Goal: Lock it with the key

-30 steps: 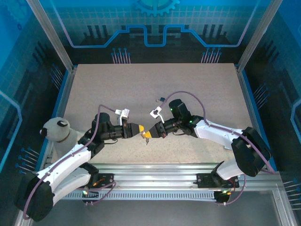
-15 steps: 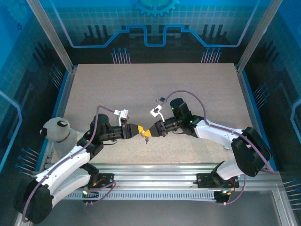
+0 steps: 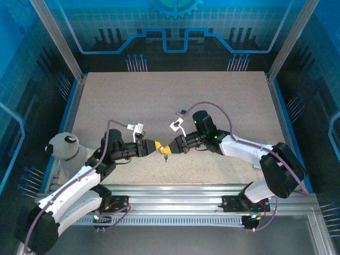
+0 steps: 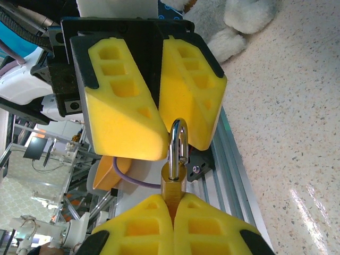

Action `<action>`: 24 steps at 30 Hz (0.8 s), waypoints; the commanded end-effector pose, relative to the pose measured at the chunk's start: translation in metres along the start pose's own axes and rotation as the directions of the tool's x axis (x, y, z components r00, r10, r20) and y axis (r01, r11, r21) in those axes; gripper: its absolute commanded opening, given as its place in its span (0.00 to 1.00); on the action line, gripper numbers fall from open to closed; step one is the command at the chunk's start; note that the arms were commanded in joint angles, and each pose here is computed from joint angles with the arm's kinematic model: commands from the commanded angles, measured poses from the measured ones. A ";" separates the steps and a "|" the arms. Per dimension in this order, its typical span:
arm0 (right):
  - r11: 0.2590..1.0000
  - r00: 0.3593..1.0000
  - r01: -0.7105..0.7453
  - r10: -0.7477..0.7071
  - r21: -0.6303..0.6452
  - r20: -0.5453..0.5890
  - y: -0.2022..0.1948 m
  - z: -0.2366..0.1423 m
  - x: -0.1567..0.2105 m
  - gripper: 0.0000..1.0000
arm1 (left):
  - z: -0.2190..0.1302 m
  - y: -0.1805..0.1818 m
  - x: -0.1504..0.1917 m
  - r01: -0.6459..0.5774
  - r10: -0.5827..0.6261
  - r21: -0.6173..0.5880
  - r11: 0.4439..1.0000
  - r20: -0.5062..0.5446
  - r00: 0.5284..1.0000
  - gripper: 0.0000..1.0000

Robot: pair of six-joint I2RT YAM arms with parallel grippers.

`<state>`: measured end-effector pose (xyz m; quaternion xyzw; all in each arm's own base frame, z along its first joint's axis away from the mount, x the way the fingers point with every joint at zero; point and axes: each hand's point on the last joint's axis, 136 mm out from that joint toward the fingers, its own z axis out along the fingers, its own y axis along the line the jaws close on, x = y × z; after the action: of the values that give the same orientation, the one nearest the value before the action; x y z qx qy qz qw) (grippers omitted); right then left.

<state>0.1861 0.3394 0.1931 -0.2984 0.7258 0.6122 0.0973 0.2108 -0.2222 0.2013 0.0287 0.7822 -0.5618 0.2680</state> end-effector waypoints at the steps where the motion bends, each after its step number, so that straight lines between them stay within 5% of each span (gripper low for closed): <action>1: 0.999 1.000 0.013 -0.013 -0.030 -0.024 0.004 0.003 0.002 0.00 | -0.003 0.006 0.001 -0.020 0.020 -0.020 1.000 0.011 1.000 0.24; 24: 0.999 0.999 0.017 -0.018 -0.036 -0.032 0.007 0.004 0.004 0.00 | -0.003 0.007 0.002 -0.016 0.017 -0.017 1.000 0.008 1.000 0.14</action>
<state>0.1849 0.3394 0.1891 -0.2963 0.7294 0.6100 0.0901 0.2118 -0.2207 0.2024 0.0264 0.7816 -0.5603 0.2729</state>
